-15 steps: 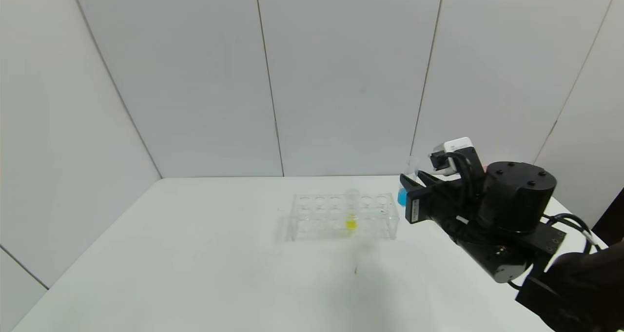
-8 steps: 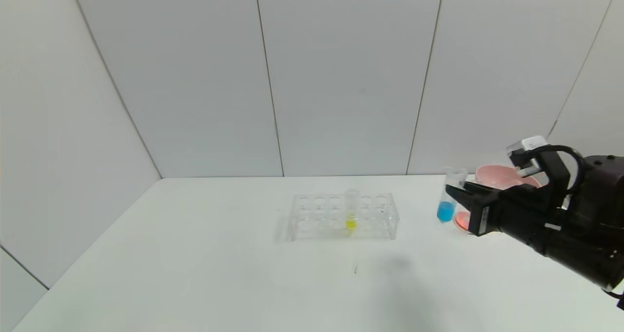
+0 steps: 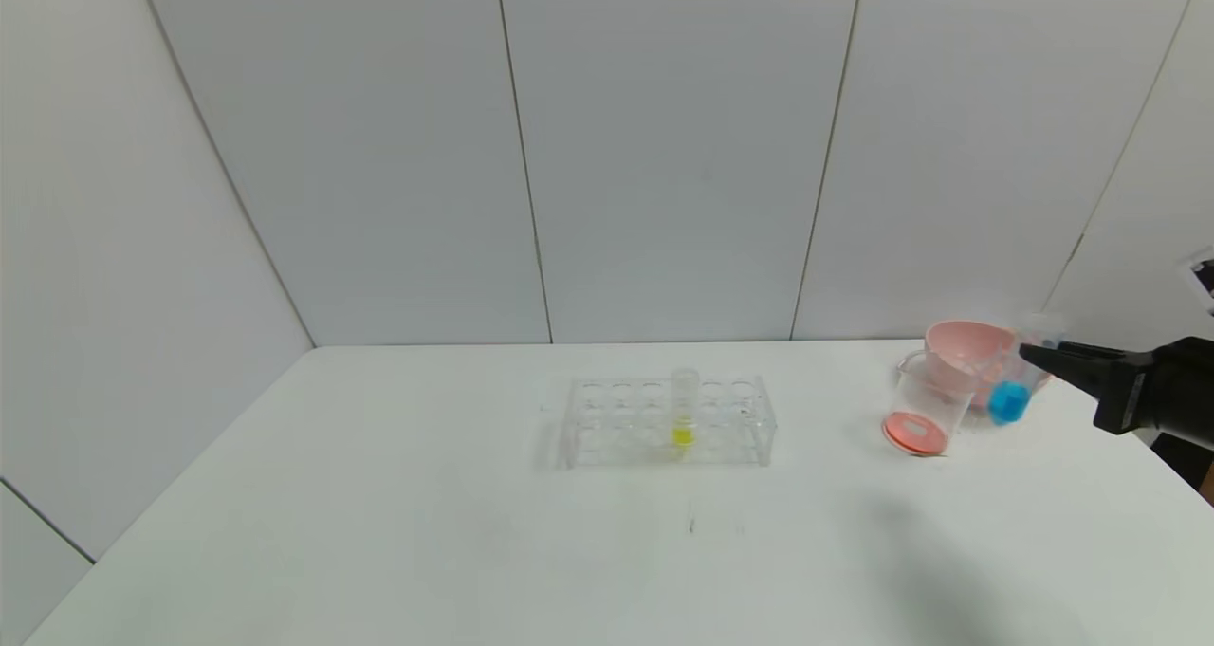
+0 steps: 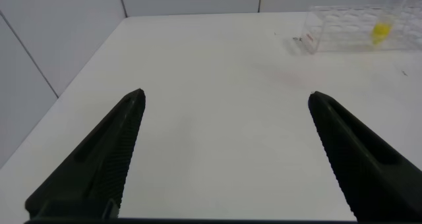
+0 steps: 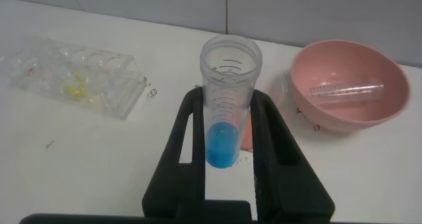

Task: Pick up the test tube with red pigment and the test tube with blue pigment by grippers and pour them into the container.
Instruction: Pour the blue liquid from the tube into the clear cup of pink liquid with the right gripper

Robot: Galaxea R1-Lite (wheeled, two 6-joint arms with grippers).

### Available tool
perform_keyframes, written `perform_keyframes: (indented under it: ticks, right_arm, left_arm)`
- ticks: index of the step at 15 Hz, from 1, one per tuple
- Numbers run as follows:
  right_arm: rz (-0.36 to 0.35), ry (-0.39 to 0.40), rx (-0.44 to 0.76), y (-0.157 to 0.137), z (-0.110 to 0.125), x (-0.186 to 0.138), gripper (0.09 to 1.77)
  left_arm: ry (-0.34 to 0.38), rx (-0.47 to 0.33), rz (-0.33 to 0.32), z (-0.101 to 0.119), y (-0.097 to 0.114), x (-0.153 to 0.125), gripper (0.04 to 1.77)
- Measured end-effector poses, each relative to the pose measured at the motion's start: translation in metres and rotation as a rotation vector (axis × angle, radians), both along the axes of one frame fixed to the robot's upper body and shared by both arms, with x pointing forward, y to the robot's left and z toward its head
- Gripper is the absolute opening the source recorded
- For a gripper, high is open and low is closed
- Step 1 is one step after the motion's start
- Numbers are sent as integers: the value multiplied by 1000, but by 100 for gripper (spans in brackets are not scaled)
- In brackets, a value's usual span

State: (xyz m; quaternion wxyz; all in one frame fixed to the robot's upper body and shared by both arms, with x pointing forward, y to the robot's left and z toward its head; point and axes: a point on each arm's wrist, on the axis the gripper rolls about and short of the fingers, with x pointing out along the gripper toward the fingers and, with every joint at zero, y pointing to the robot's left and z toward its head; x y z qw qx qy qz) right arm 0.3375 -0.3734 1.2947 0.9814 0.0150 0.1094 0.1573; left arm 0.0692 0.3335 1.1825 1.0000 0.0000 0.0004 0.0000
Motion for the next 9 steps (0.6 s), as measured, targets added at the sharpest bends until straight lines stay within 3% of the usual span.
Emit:
perform_keyframes:
  ticks: [4, 9]
  right_arm:
    - [23, 36, -90, -41, 10, 8, 48]
    - [86, 87, -229, -60, 19, 43, 48]
  left_arm:
    - [0, 0, 0, 0, 0, 0, 176]
    - [0, 0, 0, 0, 0, 0, 176]
